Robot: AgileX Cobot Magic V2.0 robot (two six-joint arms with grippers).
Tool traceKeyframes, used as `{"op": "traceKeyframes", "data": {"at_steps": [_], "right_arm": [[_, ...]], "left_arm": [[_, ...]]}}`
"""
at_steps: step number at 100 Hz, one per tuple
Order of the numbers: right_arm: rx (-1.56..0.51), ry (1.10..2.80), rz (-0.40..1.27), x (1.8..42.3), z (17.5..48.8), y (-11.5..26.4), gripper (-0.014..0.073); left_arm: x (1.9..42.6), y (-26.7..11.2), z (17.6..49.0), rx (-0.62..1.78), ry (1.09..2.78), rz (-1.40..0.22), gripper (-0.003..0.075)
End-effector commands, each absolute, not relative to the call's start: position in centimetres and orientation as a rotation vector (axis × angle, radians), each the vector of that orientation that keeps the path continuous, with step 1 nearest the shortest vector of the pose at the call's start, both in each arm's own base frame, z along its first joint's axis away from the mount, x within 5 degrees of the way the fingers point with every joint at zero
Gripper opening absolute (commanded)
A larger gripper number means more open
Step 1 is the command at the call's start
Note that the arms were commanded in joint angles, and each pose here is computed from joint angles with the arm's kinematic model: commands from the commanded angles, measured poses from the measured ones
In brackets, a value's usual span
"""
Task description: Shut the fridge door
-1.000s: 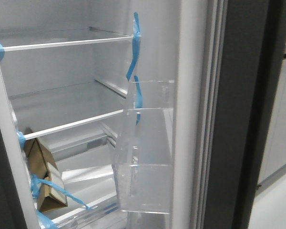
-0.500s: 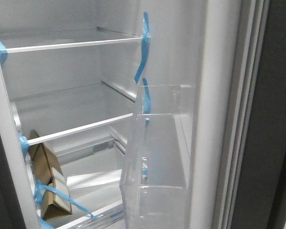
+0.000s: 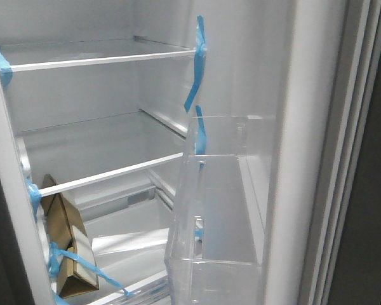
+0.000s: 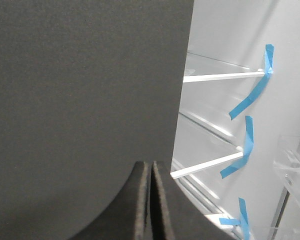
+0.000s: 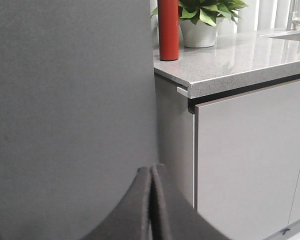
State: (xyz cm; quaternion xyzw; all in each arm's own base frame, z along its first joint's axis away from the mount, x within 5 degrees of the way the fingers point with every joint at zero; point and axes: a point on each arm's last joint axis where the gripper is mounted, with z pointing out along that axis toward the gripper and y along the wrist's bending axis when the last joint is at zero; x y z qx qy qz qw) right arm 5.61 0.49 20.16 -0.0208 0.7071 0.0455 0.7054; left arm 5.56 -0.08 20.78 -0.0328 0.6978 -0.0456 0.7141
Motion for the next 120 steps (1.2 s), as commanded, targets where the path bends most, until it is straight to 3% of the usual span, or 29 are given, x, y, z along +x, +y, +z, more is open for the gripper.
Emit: {"op": "traceKeyframes", "data": {"at_steps": [1,23,32,56,79,99,120], "right_arm": [[-0.068,1.502,0.093,5.5,20.2,0.6,-0.0071],[-0.063,1.503,0.099,5.5,20.2,0.6,-0.0071],[0.057,1.505,0.231,5.4,21.0,0.6,-0.0071],[0.265,1.473,0.534,4.9,28.7,1.0,-0.0071],[0.6,1.374,0.899,8.7,34.9,1.2,-0.0071],[0.957,1.424,1.225,13.0,34.8,2.2,-0.0071],[0.976,1.551,1.369,14.7,35.4,3.7,-0.0071]], "left_arm": [[5.5,-0.1,20.3,-0.072,1.483,-0.114,-0.002],[5.5,-0.1,20.3,-0.072,1.483,-0.114,-0.002],[5.5,-0.1,20.3,-0.072,1.483,-0.114,-0.002],[5.5,-0.1,20.3,-0.072,1.483,-0.114,-0.002],[5.5,-0.1,20.3,-0.072,1.483,-0.114,-0.002],[5.5,-0.1,20.3,-0.072,1.483,-0.114,-0.002],[5.5,-0.1,20.3,-0.072,1.483,-0.114,-0.002]]}}
